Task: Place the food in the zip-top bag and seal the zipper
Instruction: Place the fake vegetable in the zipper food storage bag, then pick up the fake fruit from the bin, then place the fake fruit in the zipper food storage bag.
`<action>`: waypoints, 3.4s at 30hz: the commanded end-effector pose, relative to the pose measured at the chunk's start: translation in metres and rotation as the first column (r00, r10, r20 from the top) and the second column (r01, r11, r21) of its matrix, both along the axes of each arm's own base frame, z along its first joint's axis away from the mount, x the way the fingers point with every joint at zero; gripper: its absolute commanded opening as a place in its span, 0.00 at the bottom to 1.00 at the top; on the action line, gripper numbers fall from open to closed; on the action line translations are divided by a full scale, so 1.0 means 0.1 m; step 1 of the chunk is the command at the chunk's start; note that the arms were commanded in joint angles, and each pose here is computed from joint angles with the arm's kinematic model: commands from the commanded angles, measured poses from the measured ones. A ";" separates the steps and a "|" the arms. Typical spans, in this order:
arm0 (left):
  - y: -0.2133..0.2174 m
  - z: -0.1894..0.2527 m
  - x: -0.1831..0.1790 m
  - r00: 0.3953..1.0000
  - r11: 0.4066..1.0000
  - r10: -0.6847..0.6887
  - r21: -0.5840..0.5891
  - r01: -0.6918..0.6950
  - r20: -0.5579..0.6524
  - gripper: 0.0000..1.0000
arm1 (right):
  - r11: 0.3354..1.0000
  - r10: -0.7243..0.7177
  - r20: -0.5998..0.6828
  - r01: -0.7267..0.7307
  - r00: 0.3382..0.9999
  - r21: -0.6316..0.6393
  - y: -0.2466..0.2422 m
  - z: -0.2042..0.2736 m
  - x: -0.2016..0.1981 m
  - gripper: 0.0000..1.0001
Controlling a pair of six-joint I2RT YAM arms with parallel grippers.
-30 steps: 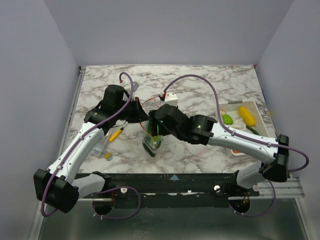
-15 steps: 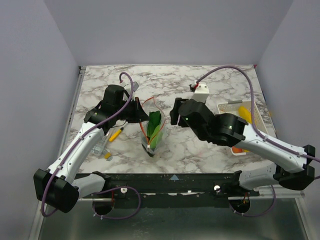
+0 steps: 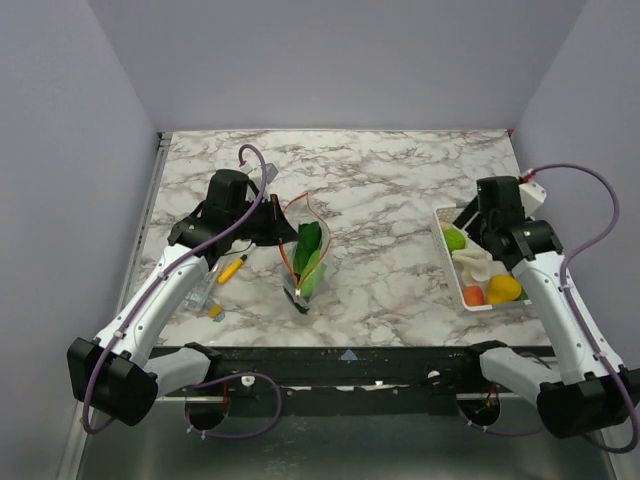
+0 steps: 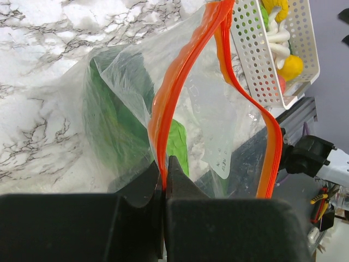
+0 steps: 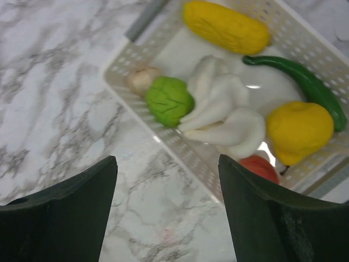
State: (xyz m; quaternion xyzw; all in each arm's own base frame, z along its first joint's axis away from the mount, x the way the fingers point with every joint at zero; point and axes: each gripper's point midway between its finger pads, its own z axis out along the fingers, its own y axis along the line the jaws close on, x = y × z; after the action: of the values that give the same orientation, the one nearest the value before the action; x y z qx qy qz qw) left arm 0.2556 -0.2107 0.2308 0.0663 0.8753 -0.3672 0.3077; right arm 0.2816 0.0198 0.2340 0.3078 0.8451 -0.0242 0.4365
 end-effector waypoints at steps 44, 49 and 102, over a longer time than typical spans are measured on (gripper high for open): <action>-0.03 0.05 -0.01 1.000 1.000 -0.020 -0.011 0.020 0.020 0.00 | 0.924 -0.030 -0.686 0.283 0.727 0.258 -0.45 -1.98 -0.91 0.63; -0.03 0.03 0.00 1.000 1.000 -0.017 -0.005 0.017 0.016 0.00 | 0.929 -0.052 -0.681 0.285 0.731 0.235 -0.50 -1.91 -0.89 0.53; -0.03 0.00 0.00 1.000 1.000 -0.012 0.001 0.012 0.012 0.00 | 0.466 0.883 0.118 -0.817 0.455 -0.339 3.58 0.96 -0.49 0.00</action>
State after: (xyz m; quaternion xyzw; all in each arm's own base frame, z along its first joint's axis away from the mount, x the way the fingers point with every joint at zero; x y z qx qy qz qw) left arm 0.2550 -0.2134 0.2270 0.0672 0.8775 -0.3682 0.2998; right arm 0.2174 0.3876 0.3379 -0.2289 0.8130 0.1852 0.5024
